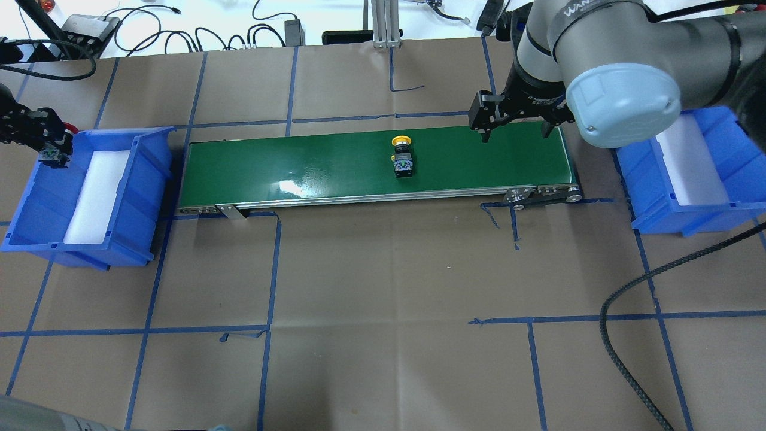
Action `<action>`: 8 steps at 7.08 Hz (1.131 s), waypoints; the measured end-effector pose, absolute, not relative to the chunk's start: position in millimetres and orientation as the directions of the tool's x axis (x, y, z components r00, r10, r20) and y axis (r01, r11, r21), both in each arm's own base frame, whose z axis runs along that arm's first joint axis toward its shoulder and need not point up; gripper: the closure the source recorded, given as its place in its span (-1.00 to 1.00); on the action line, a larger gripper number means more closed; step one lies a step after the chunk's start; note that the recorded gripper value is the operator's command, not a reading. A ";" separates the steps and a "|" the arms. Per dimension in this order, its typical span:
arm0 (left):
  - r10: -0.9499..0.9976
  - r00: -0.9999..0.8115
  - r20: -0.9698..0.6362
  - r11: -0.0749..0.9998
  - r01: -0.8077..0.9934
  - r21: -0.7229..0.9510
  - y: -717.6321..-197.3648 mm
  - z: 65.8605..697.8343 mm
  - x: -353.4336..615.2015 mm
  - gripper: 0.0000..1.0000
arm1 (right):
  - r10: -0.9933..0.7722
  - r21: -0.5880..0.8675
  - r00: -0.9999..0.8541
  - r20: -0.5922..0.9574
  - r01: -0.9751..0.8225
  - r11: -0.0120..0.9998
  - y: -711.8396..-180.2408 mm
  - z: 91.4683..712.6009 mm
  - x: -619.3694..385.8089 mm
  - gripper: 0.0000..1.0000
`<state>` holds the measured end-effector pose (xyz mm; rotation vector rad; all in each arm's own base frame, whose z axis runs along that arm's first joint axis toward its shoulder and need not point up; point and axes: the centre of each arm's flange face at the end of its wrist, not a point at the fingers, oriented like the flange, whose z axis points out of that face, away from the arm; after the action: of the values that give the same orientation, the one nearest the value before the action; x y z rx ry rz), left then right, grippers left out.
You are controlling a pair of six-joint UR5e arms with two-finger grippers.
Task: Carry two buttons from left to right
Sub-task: 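Lift the red button while the right gripper lowers toward the yellow button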
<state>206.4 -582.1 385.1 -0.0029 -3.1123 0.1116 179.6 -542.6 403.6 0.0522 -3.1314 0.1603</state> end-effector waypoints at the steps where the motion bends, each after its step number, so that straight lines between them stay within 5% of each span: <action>1: -0.010 -0.999 0.033 0.998 -0.012 -0.063 -586.3 384.5 197.5 0.72 | -0.033 -0.112 -0.999 0.007 -0.034 0.993 -555.6 388.4 180.7 -1.00; 8: -0.094 -0.994 0.058 0.995 -0.095 -0.016 -602.6 366.8 -27.3 0.73 | -0.026 -0.128 -1.000 -0.003 -0.026 0.991 -600.1 321.4 185.5 -1.00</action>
<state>-27.3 -602.6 366.8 0.1465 -3.0804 0.0285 185.5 -600.1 321.4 0.0412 -3.1391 0.2018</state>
